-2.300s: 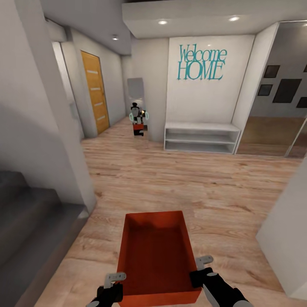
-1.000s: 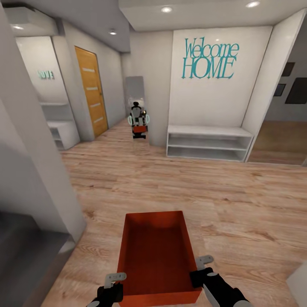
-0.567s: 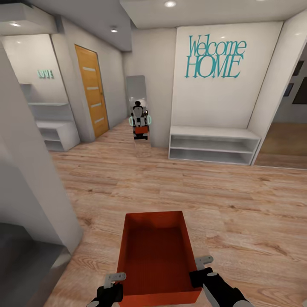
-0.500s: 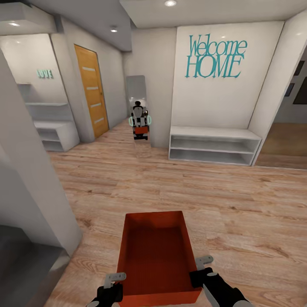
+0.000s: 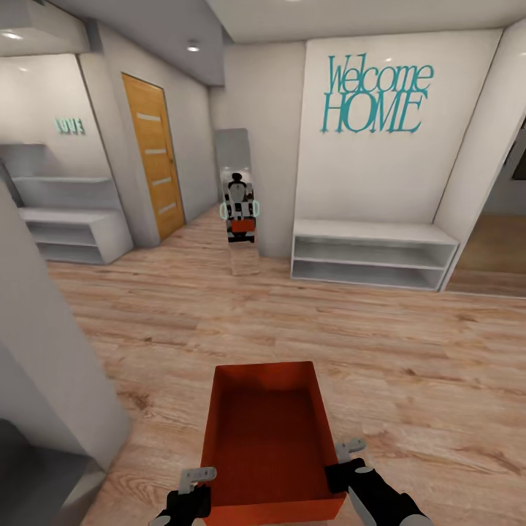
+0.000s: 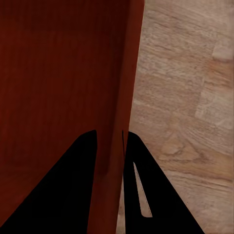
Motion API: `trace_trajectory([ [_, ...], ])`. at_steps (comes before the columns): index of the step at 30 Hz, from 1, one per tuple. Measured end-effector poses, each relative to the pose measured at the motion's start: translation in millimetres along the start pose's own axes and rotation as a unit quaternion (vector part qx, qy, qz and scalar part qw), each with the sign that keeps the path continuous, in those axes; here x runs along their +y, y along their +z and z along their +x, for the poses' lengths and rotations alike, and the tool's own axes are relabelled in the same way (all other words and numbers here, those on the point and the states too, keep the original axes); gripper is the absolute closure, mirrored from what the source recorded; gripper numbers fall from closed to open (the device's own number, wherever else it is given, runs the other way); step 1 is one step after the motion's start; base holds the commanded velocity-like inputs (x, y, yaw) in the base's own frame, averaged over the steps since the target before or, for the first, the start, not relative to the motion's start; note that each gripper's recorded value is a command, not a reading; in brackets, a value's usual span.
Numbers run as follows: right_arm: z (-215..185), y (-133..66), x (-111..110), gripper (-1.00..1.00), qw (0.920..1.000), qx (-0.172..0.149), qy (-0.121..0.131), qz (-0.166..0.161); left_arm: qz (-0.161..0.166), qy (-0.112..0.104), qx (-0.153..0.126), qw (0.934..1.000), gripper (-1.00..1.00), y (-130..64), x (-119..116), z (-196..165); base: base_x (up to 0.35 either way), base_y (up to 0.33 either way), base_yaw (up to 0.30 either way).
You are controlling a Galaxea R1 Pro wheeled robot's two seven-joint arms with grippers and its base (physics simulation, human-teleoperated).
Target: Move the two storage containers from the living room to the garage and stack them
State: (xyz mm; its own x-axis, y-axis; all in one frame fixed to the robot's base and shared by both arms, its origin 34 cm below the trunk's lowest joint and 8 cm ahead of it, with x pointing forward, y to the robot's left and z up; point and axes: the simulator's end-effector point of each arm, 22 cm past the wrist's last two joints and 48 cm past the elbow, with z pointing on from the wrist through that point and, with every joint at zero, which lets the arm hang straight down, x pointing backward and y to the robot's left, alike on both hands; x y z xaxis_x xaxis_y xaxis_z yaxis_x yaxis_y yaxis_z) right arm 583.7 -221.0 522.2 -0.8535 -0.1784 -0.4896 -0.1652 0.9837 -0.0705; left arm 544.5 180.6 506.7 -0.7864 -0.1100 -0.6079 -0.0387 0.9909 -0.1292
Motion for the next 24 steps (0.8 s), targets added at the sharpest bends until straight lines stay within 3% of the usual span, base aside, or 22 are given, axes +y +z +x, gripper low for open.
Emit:
trace_trajectory([
  [24,1.0,0.6,0.7,1.0,1.0,0.001,0.0,0.0,0.0,0.0,0.001,1.0,1.0,0.3,0.6,1.0,0.343,0.0,0.033],
])
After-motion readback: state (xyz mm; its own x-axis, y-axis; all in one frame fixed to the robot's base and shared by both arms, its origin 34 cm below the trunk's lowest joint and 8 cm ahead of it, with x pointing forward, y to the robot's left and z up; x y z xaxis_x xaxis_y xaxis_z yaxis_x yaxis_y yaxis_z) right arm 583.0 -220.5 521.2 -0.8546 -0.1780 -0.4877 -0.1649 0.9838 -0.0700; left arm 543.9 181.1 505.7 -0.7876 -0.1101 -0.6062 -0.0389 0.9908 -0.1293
